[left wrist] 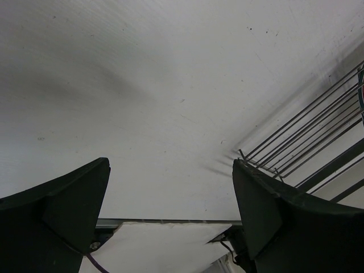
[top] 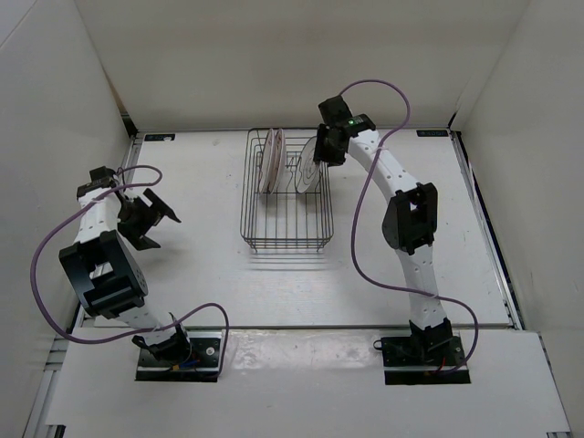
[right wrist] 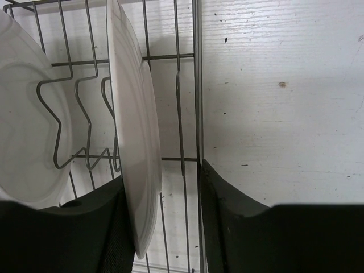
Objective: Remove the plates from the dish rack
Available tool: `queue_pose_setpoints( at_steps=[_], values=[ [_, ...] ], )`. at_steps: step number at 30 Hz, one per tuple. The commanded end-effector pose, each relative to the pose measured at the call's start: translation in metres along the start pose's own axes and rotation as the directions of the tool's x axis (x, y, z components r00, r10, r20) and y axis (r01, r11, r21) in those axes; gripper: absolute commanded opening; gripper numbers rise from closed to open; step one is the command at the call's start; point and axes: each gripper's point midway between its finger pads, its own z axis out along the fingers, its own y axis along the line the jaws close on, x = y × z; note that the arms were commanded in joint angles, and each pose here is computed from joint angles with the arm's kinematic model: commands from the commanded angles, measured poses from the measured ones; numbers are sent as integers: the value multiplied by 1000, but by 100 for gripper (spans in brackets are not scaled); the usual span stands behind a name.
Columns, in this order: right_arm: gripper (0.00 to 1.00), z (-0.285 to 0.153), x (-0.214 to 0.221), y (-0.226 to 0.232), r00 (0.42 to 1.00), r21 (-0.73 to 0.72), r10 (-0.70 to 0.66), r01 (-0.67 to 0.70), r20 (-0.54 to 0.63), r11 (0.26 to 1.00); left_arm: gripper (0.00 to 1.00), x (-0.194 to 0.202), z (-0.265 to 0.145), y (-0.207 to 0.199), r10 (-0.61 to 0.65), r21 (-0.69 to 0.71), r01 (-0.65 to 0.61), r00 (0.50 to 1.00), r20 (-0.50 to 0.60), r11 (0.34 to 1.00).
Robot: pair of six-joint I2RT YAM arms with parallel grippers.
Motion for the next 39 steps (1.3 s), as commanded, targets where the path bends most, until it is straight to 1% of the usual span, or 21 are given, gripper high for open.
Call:
queue_pose_setpoints(
  at_steps=[1,3,7,8,10,16,21,23,24,25,26,27,28,29,30,33,34,35,36,39],
  values=[
    [29,3,-26,8,994,-38,64,-61,87,997,100,-3,-15,-8,27,28,-28,999,42,999],
    [26,-1,-28,9,993,-38,64,-61,96,997,100,-1,-14,-9,19,35,-20,999,33,999],
    [15,-7,-31,10,991,-40,73,-68,112,997,100,-2,-15,-11,15,46,-17,999,34,999],
    [8,-10,-33,13,990,-51,75,-69,122,996,100,-1,-15,-11,17,44,-19,999,32,999],
    [1,-13,-37,17,987,-68,93,-85,131,994,100,0,-16,-11,15,48,-17,999,34,999],
    [0,-20,-48,28,978,-107,129,-113,164,988,100,3,-20,-14,11,60,-13,999,33,998],
    [0,-39,-60,35,968,-141,150,-123,200,982,100,4,-22,-18,-1,76,-2,999,35,997],
    [0,-43,-59,39,969,-155,151,-121,197,980,100,6,-23,-19,-4,83,1,999,34,997],
    [1,-40,-56,37,971,-150,147,-120,188,981,100,7,-23,-18,-4,82,1,999,36,997],
    [10,-43,-53,37,974,-152,144,-117,177,981,100,8,-23,-17,-8,82,5,999,37,997],
    [16,-39,-48,35,977,-142,136,-113,165,983,100,10,-23,-18,-8,87,6,999,33,996],
    [18,-41,-47,33,978,-138,128,-106,162,985,100,11,-23,-17,-7,84,4,999,35,996],
    [25,-44,-47,31,979,-133,128,-107,160,985,100,13,-22,-17,-12,84,9,1000,29,996],
    [28,-45,-46,30,980,-130,125,-105,157,986,100,13,-22,-16,-15,82,13,999,30,997],
    [28,-42,-40,27,983,-116,109,-93,145,989,100,15,-22,-16,-16,88,13,999,28,996],
    [34,-51,-43,20,982,-82,91,-78,166,994,100,17,-23,-16,-21,91,19,999,28,996],
    [39,-53,-47,16,979,-59,89,-80,184,995,100,19,-21,-15,-19,89,17,1000,22,996],
    [41,-55,-47,14,978,-50,83,-75,189,996,100,18,-24,-16,-18,93,15,999,32,996],
    [41,-55,-47,13,979,-46,79,-71,191,996,100,20,-22,-16,-20,93,18,1000,22,996],
    [53,-61,-55,9,973,-35,64,-58,220,998,100,20,-22,-15,-22,93,20,999,25,995]
  ],
)
